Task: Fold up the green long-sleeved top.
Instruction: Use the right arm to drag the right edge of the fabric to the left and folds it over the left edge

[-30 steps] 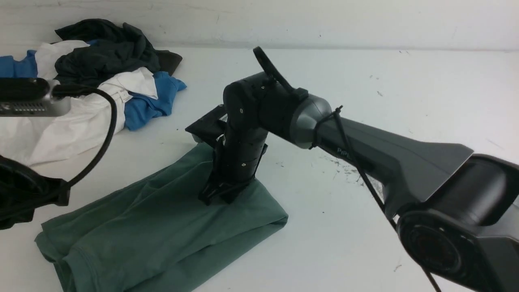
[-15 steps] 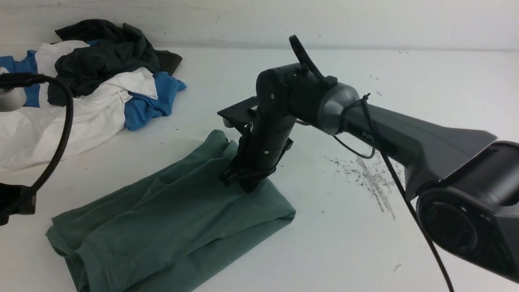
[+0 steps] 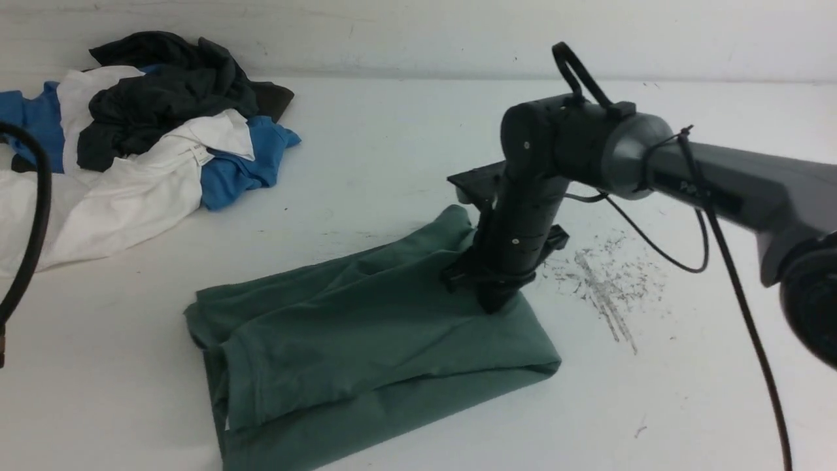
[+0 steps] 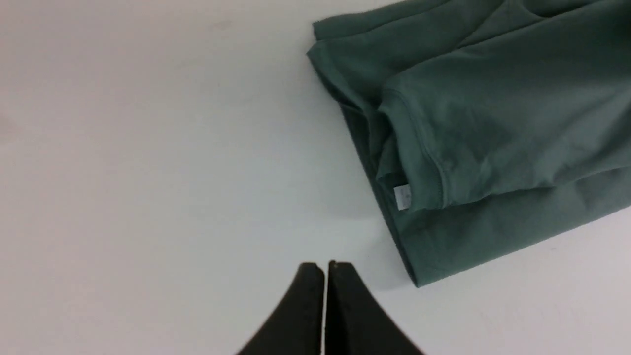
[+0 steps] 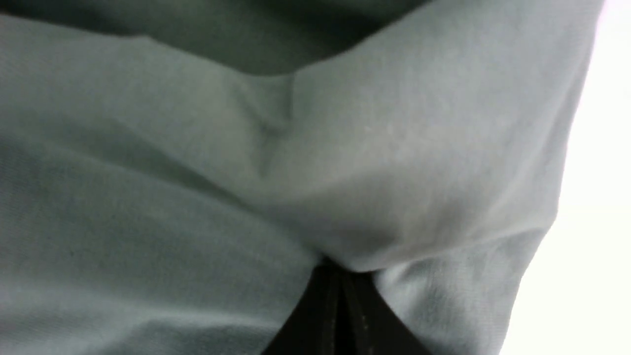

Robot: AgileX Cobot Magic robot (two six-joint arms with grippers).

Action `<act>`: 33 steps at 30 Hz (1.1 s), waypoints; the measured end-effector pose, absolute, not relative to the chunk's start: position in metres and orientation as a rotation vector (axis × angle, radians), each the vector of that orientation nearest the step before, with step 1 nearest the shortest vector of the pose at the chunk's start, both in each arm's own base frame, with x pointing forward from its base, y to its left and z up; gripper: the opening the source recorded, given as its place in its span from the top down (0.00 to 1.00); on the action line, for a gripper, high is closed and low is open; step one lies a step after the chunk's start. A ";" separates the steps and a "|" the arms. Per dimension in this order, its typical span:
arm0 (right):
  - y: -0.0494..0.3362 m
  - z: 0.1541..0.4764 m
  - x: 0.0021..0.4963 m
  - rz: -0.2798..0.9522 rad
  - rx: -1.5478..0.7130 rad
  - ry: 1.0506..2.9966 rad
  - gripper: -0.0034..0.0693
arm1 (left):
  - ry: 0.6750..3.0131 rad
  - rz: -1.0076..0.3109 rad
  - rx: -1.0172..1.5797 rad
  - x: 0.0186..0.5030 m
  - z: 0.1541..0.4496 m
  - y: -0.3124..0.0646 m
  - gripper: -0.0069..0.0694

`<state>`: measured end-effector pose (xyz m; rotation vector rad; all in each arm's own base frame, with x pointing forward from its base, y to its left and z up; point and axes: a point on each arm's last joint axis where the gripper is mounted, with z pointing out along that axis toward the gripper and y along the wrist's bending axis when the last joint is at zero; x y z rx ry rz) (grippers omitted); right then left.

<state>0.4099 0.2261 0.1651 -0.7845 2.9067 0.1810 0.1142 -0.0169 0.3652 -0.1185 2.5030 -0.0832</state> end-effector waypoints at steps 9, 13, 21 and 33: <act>0.182 0.178 0.379 0.097 -0.684 3.023 0.97 | 2.525 -0.072 -0.113 0.112 0.364 -0.016 0.92; 0.165 0.174 0.360 0.077 -0.661 3.090 0.97 | 2.539 -0.059 -0.092 0.111 0.363 -0.016 0.92; 0.152 0.210 0.338 0.088 -0.639 3.031 0.97 | 2.541 -0.048 -0.065 0.111 0.363 -0.016 0.92; 0.143 0.296 0.306 0.216 -0.620 2.811 0.97 | 2.600 -0.114 -0.049 0.120 0.357 -0.024 0.92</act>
